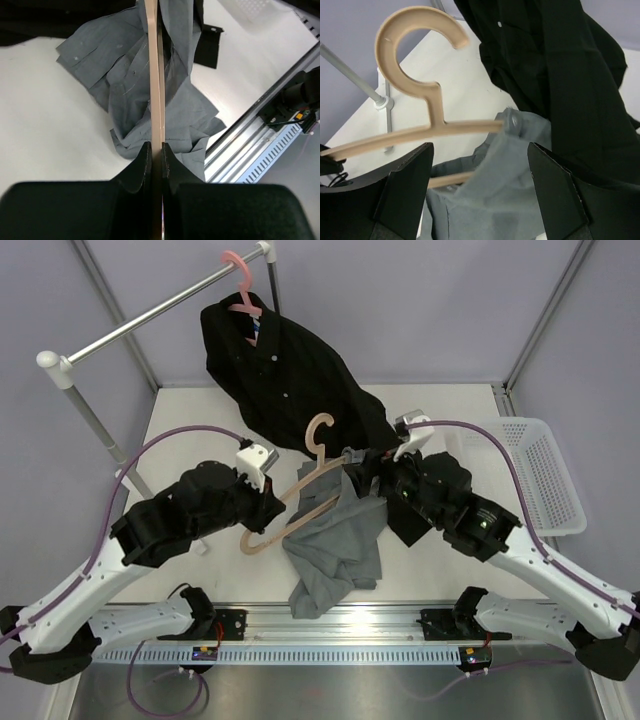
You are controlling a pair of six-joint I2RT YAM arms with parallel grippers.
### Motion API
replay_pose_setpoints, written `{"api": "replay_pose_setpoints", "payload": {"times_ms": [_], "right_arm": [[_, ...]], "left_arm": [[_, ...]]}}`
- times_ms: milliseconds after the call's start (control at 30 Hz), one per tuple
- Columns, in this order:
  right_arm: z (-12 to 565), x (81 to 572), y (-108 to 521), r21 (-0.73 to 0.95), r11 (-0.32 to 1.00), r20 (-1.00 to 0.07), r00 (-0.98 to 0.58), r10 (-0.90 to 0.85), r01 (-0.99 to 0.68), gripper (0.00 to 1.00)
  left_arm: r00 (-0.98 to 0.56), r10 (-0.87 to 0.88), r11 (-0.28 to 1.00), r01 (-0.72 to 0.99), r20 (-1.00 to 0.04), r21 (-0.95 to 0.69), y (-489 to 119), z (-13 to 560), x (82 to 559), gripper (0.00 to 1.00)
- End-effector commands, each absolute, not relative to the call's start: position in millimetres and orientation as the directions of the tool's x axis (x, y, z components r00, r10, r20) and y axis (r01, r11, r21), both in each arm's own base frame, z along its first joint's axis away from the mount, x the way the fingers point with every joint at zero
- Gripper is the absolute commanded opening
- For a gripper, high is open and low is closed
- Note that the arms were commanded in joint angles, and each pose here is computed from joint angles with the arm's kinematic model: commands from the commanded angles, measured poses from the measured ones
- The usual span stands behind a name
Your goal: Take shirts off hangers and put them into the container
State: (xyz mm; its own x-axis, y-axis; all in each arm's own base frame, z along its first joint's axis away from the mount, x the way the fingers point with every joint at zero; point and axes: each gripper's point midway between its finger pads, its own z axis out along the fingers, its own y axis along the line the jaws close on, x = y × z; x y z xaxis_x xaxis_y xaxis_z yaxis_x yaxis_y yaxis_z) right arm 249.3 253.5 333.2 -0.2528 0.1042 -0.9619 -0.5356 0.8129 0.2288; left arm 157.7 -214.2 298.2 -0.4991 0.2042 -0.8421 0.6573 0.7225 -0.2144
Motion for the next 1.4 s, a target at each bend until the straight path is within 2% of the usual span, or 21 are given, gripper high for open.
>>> {"api": "replay_pose_setpoints", "payload": {"times_ms": [0,300,467,667,733,767,800,833,867,967,1000,1133,1367], "right_arm": [[323,243,231,0.304,0.84,-0.937,-0.3,0.179,-0.45,0.86],[287,234,228,0.338,0.839,-0.912,-0.37,0.179,-0.426,0.87],[258,239,270,0.435,0.78,-0.854,-0.48,0.2,-0.45,0.85],[231,268,304,0.429,0.806,-0.832,-0.526,0.177,-0.408,0.82],[222,278,309,0.41,0.83,-0.83,-0.533,0.166,-0.379,0.75],[217,284,307,0.392,0.849,-0.833,-0.529,0.164,-0.354,0.65],[210,292,304,0.366,0.876,-0.836,-0.524,0.161,-0.315,0.51],[207,293,306,0.361,0.879,-0.834,-0.529,0.155,-0.312,0.51],[203,299,300,0.337,0.901,-0.841,-0.518,0.157,-0.274,0.36],[190,312,281,0.287,0.942,-0.844,-0.51,0.163,-0.173,0.13],[185,318,269,0.275,0.953,-0.842,-0.511,0.173,-0.131,0.01],[177,331,221,0.268,0.964,-0.83,-0.506,0.234,0.007,0.0],[181,324,176,0.233,0.97,-0.836,-0.495,0.234,0.065,0.0]], "left_arm": [[-0.5,0.161,0.776,0.597,-0.851,-0.204,-200,295,164,0.0],[-0.551,0.094,0.845,0.485,-0.829,-0.227,-168,283,156,0.0],[-0.554,0.082,0.83,0.498,-0.829,-0.25,-169,285,151,0.0],[-0.558,0.094,0.825,0.507,-0.824,-0.249,-171,284,150,0.0],[-0.551,0.084,0.824,0.507,-0.83,-0.253,-169,287,149,0.0],[-0.55,0.08,0.824,0.506,-0.832,-0.255,-168,287,148,0.0],[-0.544,0.071,0.822,0.507,-0.836,-0.26,-167,289,147,0.0],[-0.542,0.068,0.821,0.507,-0.838,-0.262,-166,290,147,0.0],[-0.539,0.061,0.82,0.508,-0.84,-0.266,-164,292,146,0.0],[-0.538,0.052,0.826,0.497,-0.841,-0.266,-158,291,143,0.0],[-0.536,0.049,0.837,0.482,-0.843,-0.259,-154,291,144,0.0],[-0.546,0.037,0.885,0.407,-0.837,-0.227,-136,284,148,0.0],[-0.568,0.008,0.952,0.256,-0.823,-0.168,-108,270,155,0.0]]}}
